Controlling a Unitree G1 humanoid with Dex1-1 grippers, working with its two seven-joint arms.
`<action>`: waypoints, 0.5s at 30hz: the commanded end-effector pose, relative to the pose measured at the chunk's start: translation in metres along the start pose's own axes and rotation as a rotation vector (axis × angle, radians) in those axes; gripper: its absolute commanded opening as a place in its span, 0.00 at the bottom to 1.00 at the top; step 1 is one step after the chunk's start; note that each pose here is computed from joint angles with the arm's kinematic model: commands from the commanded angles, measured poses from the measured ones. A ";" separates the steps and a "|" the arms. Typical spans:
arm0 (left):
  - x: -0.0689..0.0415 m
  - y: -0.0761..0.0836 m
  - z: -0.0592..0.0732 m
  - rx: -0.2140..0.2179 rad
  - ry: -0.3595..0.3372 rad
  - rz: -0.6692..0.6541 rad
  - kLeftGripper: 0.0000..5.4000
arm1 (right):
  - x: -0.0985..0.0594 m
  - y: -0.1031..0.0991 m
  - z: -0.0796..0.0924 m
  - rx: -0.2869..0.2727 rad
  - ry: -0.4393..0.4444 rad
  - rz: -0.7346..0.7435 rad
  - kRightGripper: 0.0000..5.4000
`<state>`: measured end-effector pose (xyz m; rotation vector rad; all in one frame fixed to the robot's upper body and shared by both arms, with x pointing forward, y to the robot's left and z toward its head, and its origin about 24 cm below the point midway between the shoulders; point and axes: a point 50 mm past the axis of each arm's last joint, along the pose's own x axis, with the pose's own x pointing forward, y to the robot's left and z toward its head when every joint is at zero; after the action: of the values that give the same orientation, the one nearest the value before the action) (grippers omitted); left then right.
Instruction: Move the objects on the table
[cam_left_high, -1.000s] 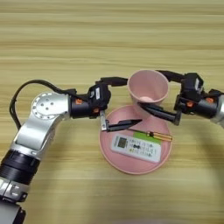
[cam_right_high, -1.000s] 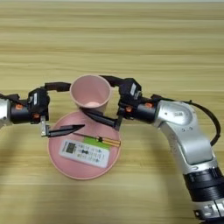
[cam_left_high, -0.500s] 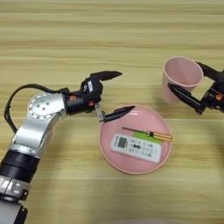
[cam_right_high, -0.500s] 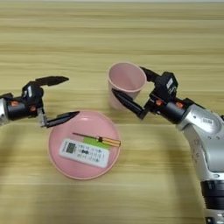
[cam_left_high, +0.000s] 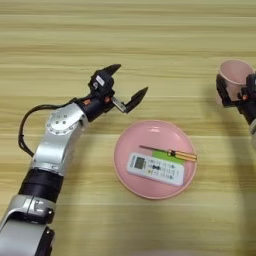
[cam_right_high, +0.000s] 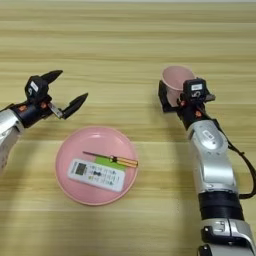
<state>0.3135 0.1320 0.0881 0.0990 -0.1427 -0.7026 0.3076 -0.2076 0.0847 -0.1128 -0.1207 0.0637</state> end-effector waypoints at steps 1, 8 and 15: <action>0.007 0.009 -0.006 -0.038 0.006 0.152 1.00 | 0.000 0.008 -0.014 -0.008 0.004 -0.085 0.83; 0.006 0.023 -0.014 -0.081 -0.014 0.296 1.00 | -0.006 0.024 -0.039 -0.009 0.066 -0.107 0.83; 0.007 0.036 -0.021 -0.104 -0.009 0.385 1.00 | -0.006 0.029 -0.057 -0.012 0.160 -0.093 0.83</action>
<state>0.3405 0.1538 0.0698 -0.0390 -0.1158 -0.3425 0.3081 -0.1855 0.0359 -0.1342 -0.0355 -0.0358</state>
